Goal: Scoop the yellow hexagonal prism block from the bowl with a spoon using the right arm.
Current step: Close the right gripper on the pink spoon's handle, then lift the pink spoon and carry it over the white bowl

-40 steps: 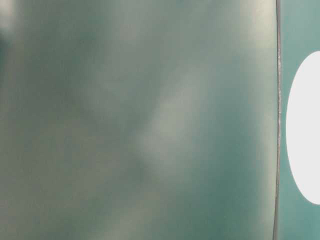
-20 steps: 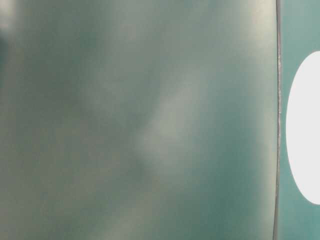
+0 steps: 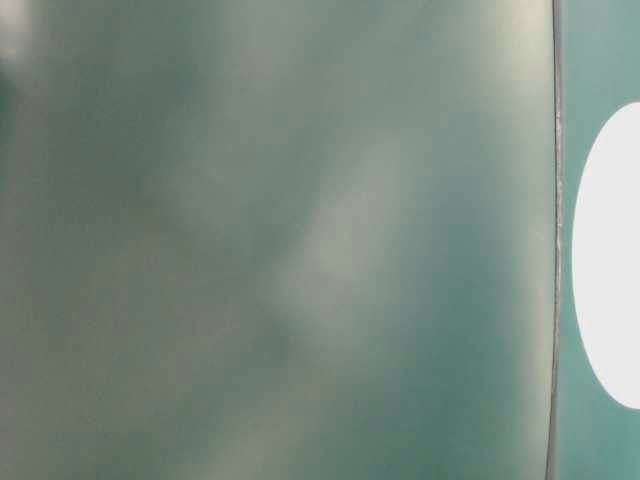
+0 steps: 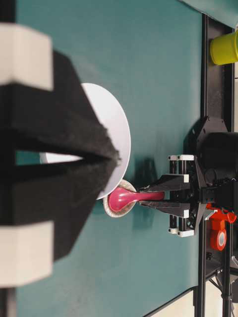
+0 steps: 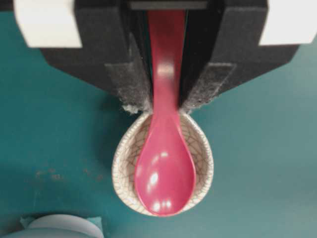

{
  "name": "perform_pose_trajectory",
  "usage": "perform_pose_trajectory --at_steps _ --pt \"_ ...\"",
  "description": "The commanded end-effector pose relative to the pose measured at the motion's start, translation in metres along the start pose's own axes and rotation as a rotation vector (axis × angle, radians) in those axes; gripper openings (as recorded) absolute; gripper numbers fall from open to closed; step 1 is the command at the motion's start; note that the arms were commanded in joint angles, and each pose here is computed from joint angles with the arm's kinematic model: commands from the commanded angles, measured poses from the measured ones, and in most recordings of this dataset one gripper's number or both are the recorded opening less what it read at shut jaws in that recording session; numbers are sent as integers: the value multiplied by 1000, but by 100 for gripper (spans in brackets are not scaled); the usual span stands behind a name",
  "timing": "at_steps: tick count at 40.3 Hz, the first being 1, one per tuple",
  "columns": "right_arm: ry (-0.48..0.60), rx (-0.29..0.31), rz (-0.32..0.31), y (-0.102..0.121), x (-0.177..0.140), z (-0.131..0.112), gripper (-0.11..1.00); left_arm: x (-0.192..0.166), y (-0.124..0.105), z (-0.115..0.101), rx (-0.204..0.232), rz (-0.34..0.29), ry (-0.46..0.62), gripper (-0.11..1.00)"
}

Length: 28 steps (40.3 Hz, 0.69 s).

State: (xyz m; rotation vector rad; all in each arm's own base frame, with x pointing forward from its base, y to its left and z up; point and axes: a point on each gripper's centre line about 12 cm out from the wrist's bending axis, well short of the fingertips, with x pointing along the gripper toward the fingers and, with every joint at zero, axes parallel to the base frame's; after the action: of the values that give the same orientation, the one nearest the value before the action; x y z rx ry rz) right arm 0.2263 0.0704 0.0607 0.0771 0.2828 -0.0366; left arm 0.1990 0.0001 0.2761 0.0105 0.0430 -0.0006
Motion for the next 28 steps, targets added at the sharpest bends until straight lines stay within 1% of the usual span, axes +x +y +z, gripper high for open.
perform_pose_trajectory --at_steps 1,12,19,28 --pt "-25 13 9 3 1 6 23 2 0 7 5 1 -15 1" --pt "-73 39 25 5 -5 24 23 2 1 5 4 3 2 1" --pt "-87 35 36 7 -8 36 23 3 0 4 5 1 8 1" --pt "-90 30 45 8 -10 54 23 8 0 -5 7 1 52 1"
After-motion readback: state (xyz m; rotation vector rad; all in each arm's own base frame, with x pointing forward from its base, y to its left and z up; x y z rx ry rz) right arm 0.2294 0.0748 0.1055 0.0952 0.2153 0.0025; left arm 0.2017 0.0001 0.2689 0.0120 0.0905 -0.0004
